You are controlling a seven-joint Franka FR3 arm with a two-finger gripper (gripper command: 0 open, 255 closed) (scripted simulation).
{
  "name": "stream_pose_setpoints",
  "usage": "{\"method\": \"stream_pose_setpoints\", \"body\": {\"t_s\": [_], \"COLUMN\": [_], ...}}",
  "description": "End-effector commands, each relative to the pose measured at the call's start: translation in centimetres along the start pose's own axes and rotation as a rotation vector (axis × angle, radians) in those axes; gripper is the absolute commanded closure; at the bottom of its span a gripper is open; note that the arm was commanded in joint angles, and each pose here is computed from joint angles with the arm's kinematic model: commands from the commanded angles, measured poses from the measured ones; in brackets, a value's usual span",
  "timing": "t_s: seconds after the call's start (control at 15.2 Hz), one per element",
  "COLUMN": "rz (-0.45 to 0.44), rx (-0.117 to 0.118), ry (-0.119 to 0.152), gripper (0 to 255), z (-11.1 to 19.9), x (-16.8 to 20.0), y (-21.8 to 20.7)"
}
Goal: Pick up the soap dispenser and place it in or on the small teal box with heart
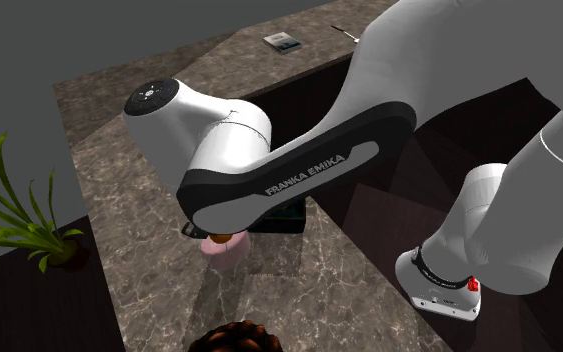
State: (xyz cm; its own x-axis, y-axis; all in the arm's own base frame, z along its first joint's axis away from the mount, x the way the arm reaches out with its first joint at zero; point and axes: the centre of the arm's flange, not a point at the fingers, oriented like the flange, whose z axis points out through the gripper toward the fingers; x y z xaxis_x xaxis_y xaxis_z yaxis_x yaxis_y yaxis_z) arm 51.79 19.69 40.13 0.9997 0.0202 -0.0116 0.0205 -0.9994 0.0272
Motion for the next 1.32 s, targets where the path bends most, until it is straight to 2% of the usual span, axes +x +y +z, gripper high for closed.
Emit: {"method": "stream_pose_setpoints", "body": {"t_s": [0.0,0.4,1.25], "rz": [0.0,0.0,0.0], "rx": [0.0,0.0,0.0], "ry": [-0.001,-0.001,-0.001], "gripper": [255,255,255], "z": [0.1,0.1,-6.8], "x": [0.0,0.0,-0.1], "y": [0.0,0.0,0.2]}}
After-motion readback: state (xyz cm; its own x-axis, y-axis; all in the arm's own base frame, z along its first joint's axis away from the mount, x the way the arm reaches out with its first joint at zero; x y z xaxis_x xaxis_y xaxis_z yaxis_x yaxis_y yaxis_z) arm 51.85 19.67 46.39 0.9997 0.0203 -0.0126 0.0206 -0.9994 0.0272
